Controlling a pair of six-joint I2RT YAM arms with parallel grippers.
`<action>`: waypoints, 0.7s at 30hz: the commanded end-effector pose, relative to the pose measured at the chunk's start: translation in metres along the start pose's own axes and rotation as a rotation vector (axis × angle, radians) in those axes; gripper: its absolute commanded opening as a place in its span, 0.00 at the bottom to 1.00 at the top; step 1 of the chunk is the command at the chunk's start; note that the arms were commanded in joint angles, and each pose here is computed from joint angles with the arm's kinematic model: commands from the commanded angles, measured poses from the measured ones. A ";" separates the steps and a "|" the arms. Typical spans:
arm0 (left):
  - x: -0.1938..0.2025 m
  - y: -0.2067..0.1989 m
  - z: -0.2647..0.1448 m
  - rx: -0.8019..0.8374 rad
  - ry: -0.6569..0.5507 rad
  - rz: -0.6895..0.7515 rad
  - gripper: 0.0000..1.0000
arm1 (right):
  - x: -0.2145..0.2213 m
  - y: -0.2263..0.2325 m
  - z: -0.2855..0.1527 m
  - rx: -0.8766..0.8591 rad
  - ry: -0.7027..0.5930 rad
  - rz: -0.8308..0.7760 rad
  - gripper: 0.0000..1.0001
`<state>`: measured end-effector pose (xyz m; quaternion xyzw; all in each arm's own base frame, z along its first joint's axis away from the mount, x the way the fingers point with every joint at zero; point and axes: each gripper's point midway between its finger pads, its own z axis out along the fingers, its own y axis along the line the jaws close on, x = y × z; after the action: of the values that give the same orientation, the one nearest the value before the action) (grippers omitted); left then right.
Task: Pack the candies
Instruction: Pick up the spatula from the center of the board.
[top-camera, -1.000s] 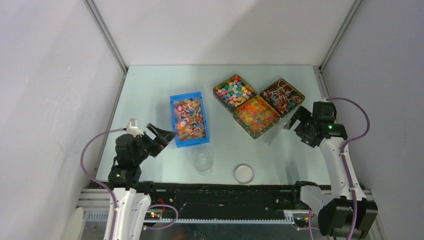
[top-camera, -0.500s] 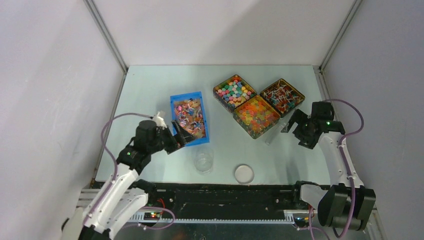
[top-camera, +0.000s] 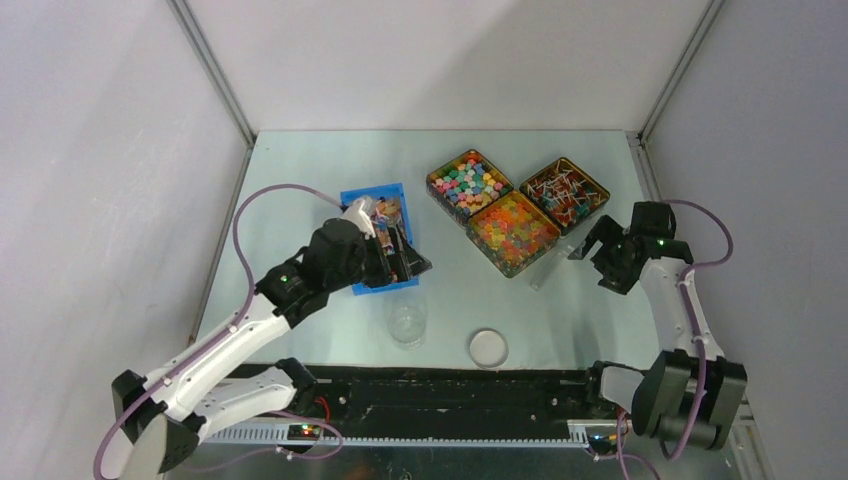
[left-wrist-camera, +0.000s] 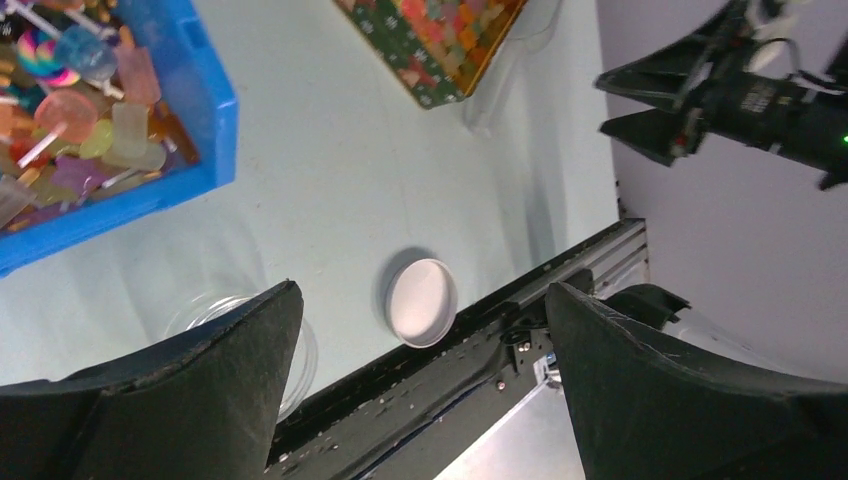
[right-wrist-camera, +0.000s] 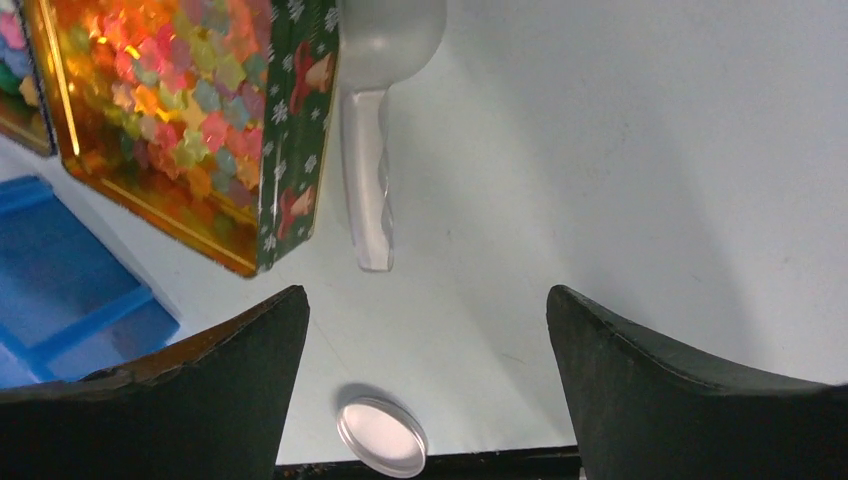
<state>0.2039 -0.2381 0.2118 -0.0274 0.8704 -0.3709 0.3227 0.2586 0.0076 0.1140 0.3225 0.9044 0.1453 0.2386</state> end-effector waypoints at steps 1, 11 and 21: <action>-0.029 -0.027 -0.013 0.061 -0.116 0.042 0.98 | -0.015 -0.001 0.020 -0.006 0.002 0.052 0.89; -0.038 -0.016 -0.031 0.042 -0.215 0.019 0.98 | -0.045 0.011 0.058 0.008 0.065 0.083 0.75; -0.033 -0.008 -0.031 0.026 -0.219 0.010 0.98 | -0.066 0.013 0.078 0.058 0.055 0.093 0.72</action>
<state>0.2076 -0.2144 0.2493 -0.0562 0.8288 -0.3762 0.4104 0.3323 -0.0103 0.0776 0.3589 0.9008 0.1520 0.1917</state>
